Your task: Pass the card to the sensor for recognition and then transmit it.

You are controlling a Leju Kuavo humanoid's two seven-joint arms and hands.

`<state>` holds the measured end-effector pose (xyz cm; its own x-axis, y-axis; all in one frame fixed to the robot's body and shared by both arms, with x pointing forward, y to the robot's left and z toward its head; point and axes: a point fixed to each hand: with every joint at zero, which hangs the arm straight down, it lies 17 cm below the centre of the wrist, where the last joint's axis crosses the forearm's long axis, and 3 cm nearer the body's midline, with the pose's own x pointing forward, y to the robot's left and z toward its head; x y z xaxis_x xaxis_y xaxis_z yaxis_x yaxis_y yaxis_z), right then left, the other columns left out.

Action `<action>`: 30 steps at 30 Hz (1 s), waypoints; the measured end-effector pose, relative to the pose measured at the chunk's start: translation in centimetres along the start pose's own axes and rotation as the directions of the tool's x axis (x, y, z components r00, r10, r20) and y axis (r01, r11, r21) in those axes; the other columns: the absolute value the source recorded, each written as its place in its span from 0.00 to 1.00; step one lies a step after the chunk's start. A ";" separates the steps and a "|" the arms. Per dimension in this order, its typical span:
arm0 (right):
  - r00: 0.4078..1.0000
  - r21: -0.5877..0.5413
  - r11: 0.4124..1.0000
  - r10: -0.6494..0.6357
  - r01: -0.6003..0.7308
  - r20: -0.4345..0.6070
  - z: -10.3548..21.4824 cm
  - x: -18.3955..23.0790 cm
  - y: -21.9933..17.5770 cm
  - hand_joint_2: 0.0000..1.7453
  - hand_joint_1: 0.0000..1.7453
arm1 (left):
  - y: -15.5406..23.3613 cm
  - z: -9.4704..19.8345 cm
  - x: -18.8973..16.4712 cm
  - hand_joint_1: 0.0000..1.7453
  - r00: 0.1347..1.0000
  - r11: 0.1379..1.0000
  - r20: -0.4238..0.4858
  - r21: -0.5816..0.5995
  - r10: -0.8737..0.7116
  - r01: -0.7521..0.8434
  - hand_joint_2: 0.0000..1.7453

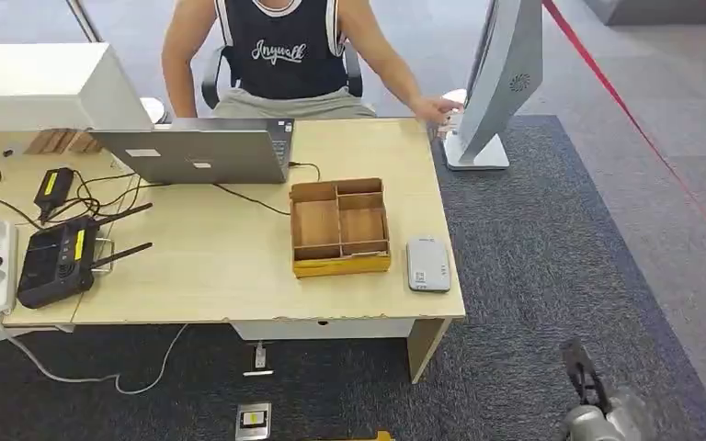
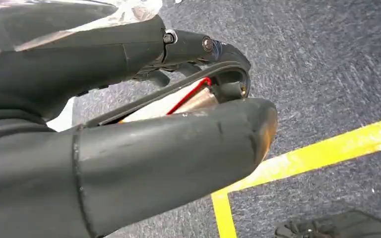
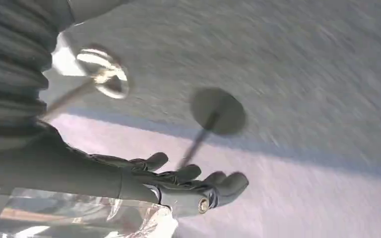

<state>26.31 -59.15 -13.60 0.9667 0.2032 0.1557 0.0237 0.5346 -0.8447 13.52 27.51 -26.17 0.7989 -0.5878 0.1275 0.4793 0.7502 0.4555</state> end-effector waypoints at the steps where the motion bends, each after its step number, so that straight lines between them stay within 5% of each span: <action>1: 1.000 -0.028 0.999 -0.027 0.027 0.016 -0.6 1.0 -1.6 1.00 0.00 | -0.1 0.0 0.1 0.00 1.000 1.000 0.002 -0.001 -0.003 0.003 0.00; 7: 0.967 -0.095 0.963 -0.253 0.250 -0.016 -3.6 2.9 -9.3 1.00 0.00 | -0.1 0.1 0.7 0.00 0.999 0.999 0.030 0.000 -0.039 0.039 0.00; 11: 0.832 -0.165 0.855 -0.518 0.493 -0.199 -5.3 -1.9 -13.7 1.00 0.00 | -0.3 0.2 0.8 0.00 0.997 0.998 0.041 -0.006 -0.062 0.062 0.00; 13: 0.793 -0.216 0.810 -0.582 0.545 -0.180 -5.6 -1.9 -16.9 1.00 0.00 | -0.2 0.1 0.7 0.00 0.997 0.997 0.043 -0.006 -0.071 0.071 0.00; 18: 0.826 -0.282 0.785 -0.562 0.552 0.049 -4.3 4.5 -24.9 1.00 0.00 | 0.2 0.0 1.2 0.00 0.994 0.996 0.060 0.000 -0.089 0.089 0.00; 23: 0.830 -0.286 0.796 -0.426 0.533 0.361 1.4 15.6 -30.5 1.00 0.00 | 0.4 0.0 1.5 0.00 0.992 0.995 0.076 0.008 -0.099 0.099 0.00; 27: 0.774 -0.268 0.818 -0.299 0.509 0.557 7.7 23.6 -32.1 1.00 0.00 | 0.4 0.0 1.9 0.00 0.989 0.994 0.096 0.015 -0.112 0.111 0.00; 30: 0.675 -0.266 0.828 -0.173 0.494 0.717 13.5 30.0 -33.3 1.00 0.00 | 0.6 0.0 2.3 0.00 0.984 0.991 0.120 0.030 -0.130 0.127 0.00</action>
<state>51.11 -59.76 26.11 0.4657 0.6332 0.6182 0.5649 0.3250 -0.7585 15.60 26.62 -25.56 0.6804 -0.7124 0.1718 0.5661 0.6599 0.4940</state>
